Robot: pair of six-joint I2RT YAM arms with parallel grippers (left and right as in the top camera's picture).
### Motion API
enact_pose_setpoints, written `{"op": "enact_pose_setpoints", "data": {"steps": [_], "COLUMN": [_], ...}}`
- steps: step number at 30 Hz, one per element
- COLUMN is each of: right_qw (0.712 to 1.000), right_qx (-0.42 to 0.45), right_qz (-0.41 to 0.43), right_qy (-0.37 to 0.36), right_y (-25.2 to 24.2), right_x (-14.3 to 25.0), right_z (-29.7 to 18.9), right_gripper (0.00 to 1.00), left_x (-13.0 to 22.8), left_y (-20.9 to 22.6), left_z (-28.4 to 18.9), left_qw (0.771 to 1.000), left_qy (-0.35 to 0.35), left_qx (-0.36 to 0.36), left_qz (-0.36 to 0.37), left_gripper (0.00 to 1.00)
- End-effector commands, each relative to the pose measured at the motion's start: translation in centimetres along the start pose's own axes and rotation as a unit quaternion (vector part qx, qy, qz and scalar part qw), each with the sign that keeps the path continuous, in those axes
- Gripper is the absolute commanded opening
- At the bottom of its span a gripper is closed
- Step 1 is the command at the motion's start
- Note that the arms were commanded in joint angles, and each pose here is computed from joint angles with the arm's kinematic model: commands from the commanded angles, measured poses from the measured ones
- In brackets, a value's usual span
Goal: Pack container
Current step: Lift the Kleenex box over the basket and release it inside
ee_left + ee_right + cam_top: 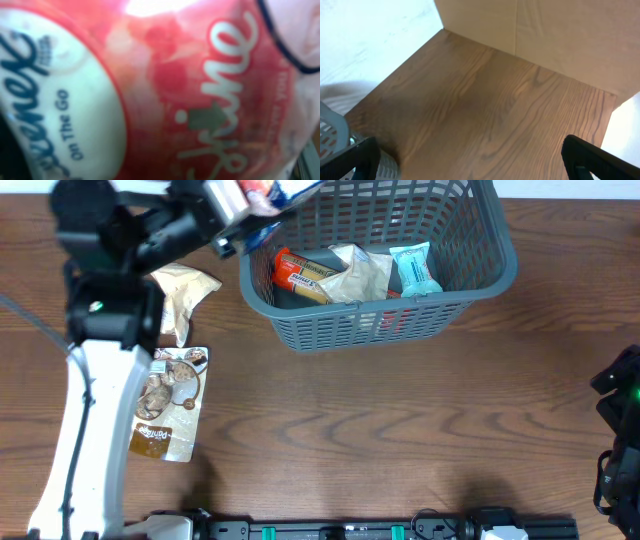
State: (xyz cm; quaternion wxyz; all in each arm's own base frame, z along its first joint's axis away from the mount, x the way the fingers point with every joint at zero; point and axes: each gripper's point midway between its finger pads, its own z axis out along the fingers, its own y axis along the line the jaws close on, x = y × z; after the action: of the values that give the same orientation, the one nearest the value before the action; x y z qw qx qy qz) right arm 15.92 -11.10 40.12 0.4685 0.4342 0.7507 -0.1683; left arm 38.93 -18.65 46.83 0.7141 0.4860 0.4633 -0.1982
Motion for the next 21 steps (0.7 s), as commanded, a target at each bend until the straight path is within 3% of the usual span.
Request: {"op": "enact_pose_setpoints", "data": {"steps": [1, 13, 21], "right_qw": [1.0, 0.999, 0.998], "right_qx": [-0.01, -0.026, -0.029], "right_qz": [-0.019, -0.034, -0.051], "right_qy": [0.01, 0.026, 0.034], "right_y": [0.3, 0.8, 0.8], "right_x": [0.4, 1.0, 1.4], "right_z": [0.0, 0.0, -0.1], "right_gripper": [0.99, 0.99, 0.99], "left_x": [-0.2, 6.1, 10.2], "left_y": [-0.7, -6.2, -7.5], "left_z": [2.2, 10.0, 9.8], "left_qw": [0.998, 0.978, 0.964], "left_qy": [-0.027, -0.016, 0.043], "left_qx": [0.022, 0.117, 0.129], "left_qz": [-0.052, -0.17, -0.228], "left_gripper": [0.06, 0.06, 0.06]}}
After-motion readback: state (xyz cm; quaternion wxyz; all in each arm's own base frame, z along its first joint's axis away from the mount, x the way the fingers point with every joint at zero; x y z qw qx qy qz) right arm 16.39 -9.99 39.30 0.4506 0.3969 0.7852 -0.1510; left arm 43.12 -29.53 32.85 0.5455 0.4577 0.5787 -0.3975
